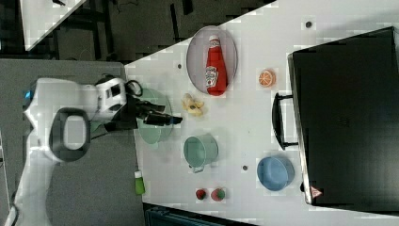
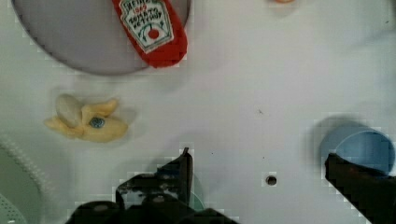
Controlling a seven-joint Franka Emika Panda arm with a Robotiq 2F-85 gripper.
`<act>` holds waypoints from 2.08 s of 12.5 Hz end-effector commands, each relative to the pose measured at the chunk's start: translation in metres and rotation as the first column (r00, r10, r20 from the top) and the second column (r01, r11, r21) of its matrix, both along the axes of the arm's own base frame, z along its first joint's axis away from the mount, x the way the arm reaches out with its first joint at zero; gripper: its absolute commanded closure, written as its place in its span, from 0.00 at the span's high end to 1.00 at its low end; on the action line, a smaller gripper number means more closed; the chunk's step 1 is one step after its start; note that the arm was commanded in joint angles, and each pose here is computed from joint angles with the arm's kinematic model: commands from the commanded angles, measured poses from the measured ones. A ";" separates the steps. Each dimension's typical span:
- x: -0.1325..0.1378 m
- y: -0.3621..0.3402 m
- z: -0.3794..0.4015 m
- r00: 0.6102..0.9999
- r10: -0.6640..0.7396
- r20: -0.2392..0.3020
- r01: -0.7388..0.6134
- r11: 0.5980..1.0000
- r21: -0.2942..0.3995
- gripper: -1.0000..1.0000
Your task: Pick ketchup from plate and place it on table.
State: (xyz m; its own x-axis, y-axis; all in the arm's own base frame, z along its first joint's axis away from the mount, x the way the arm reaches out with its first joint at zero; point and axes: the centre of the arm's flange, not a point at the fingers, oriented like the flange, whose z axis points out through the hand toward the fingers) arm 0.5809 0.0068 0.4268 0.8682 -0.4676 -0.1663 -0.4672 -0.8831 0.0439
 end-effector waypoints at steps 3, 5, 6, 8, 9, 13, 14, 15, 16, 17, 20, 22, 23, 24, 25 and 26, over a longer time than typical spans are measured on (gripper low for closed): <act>0.032 0.032 -0.036 0.985 0.157 0.075 -0.159 0.987 0.025 1.00; 0.044 0.034 -0.063 0.968 0.231 0.101 -0.235 0.972 0.027 1.00; 0.050 0.034 -0.076 0.956 0.271 0.114 -0.275 0.961 0.025 1.00; 0.057 0.034 -0.102 0.934 0.334 0.127 -0.339 0.941 0.016 1.00; 0.060 0.033 -0.115 0.925 0.355 0.135 -0.359 0.933 0.007 1.00; 0.075 0.036 -0.160 0.894 0.401 0.200 -0.400 0.915 -0.046 1.00; 0.077 0.037 -0.171 0.886 0.408 0.219 -0.407 0.912 -0.052 1.00; 0.079 0.039 -0.183 0.877 0.422 0.229 -0.422 0.905 -0.054 1.00; 0.079 0.040 -0.194 0.871 0.432 0.235 -0.433 0.900 -0.052 1.00; 0.079 0.040 -0.207 0.869 0.435 0.237 -0.436 0.898 -0.050 1.00; 0.079 0.042 -0.240 0.861 0.440 0.254 -0.442 0.895 -0.051 1.00; 0.077 0.044 -0.260 0.859 0.439 0.262 -0.443 0.895 -0.047 1.00; 0.077 0.044 -0.268 0.858 0.437 0.268 -0.442 0.896 -0.047 1.00; 0.077 0.044 -0.275 0.856 0.435 0.280 -0.440 0.897 -0.049 1.00; 0.077 0.044 -0.279 0.853 0.434 0.288 -0.439 0.897 -0.050 1.00; 0.076 0.046 -0.281 0.851 0.435 0.293 -0.441 0.896 -0.049 1.00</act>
State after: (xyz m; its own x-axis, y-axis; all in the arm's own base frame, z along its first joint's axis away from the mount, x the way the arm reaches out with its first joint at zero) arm 0.6483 0.0546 0.1283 0.9958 -0.0584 0.0701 -0.0550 -0.9973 -0.0494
